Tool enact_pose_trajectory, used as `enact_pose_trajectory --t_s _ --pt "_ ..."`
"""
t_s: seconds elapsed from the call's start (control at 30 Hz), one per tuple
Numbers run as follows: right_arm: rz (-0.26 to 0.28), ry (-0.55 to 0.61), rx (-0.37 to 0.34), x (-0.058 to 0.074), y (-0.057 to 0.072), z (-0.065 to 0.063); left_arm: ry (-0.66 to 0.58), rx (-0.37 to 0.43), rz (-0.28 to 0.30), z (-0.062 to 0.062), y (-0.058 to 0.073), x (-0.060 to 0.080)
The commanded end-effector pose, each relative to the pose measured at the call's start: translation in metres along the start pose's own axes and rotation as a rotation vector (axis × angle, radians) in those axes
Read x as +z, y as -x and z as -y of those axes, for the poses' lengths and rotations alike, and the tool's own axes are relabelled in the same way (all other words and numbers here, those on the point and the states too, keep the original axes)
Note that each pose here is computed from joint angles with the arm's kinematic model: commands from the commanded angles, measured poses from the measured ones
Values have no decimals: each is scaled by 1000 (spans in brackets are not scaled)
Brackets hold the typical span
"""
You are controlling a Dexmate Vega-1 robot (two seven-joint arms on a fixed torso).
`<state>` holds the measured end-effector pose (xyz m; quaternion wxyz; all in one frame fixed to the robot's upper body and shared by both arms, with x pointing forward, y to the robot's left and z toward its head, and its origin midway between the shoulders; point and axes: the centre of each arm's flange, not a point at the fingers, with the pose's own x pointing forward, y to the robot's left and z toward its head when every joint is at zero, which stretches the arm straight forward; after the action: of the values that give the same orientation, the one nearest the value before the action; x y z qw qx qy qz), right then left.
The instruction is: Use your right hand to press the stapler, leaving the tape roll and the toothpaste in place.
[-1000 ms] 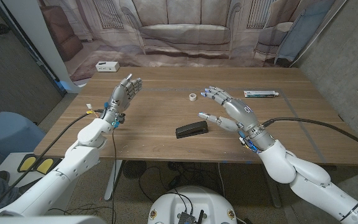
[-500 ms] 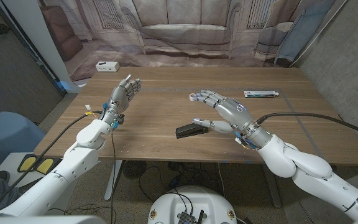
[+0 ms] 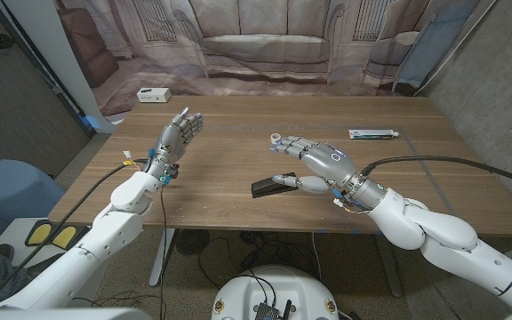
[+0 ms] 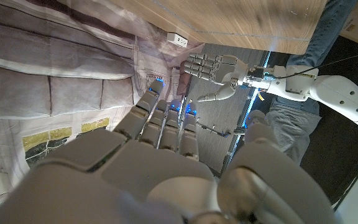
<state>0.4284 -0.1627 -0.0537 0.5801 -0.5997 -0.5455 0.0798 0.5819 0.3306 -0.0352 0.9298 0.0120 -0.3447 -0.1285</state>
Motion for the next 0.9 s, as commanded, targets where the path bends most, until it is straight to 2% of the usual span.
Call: enact_pose_trajectory --t_s 0.03,0.5,0.9 --pt "21 21 51 2 -2 -1 -5 -4 3 3 2 2" --pt "22 54 84 2 -4 -5 -5 2 6 6 6 3" --pt "19 24 105 -3 -7 -12 -10 9 4 6 9 6"
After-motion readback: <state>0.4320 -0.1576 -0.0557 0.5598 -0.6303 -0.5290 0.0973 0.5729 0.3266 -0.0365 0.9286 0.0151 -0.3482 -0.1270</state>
